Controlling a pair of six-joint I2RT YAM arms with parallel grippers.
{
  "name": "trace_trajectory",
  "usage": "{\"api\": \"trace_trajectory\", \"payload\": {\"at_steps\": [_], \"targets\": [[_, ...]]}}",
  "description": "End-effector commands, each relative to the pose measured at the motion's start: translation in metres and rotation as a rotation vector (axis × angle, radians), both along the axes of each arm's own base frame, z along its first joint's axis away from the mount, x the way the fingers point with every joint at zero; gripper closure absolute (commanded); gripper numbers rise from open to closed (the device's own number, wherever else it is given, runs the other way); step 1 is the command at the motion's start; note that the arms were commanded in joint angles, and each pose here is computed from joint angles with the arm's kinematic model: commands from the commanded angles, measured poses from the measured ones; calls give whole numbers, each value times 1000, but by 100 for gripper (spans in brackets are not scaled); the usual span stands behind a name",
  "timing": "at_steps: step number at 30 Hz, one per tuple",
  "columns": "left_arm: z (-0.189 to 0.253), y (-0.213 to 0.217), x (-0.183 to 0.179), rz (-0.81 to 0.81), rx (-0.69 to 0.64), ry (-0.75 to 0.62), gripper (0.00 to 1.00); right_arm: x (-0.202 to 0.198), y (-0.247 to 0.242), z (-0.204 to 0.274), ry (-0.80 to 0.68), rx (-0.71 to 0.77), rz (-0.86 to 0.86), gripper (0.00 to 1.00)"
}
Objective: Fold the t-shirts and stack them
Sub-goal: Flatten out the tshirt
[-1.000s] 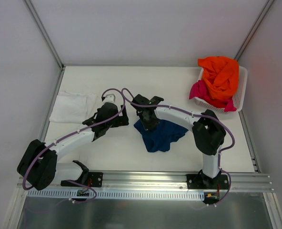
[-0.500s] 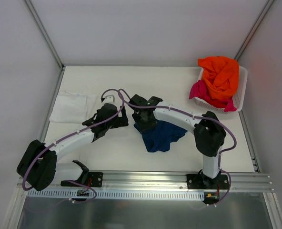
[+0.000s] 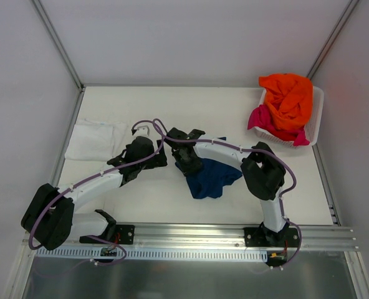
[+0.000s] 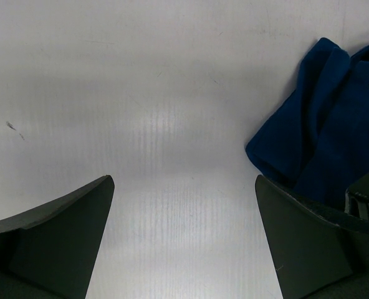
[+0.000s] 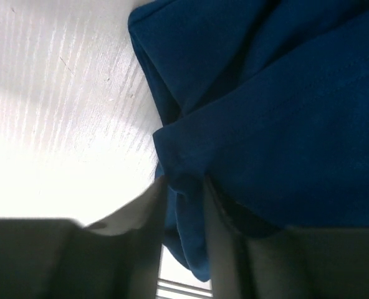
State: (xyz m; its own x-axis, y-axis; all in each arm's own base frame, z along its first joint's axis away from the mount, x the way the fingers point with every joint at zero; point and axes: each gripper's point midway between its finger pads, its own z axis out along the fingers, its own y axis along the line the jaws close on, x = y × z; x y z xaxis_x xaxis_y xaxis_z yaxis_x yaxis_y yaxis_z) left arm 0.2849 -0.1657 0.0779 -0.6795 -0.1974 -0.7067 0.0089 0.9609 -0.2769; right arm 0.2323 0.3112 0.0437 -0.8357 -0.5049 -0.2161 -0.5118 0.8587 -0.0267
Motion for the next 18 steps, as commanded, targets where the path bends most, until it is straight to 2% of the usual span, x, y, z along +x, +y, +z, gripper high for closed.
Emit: {"api": "trace_trajectory", "payload": {"at_steps": [1,3,9,10,18], "targets": [[12,1,5,20,-8,-52,1,-1,1,3,4,-9,3,71],[12,1,5,20,-10,-51,1,-3,-1,1,9,-16,5,74],[13,1,4,19,-11,-54,1,-5,-4,-2,15,-26,11,93],[12,2,4,19,-10,-52,1,-6,-5,-2,15,-28,11,99],[11,2,3,19,-10,-49,1,-3,-7,10,-25,-21,5,100]]}}
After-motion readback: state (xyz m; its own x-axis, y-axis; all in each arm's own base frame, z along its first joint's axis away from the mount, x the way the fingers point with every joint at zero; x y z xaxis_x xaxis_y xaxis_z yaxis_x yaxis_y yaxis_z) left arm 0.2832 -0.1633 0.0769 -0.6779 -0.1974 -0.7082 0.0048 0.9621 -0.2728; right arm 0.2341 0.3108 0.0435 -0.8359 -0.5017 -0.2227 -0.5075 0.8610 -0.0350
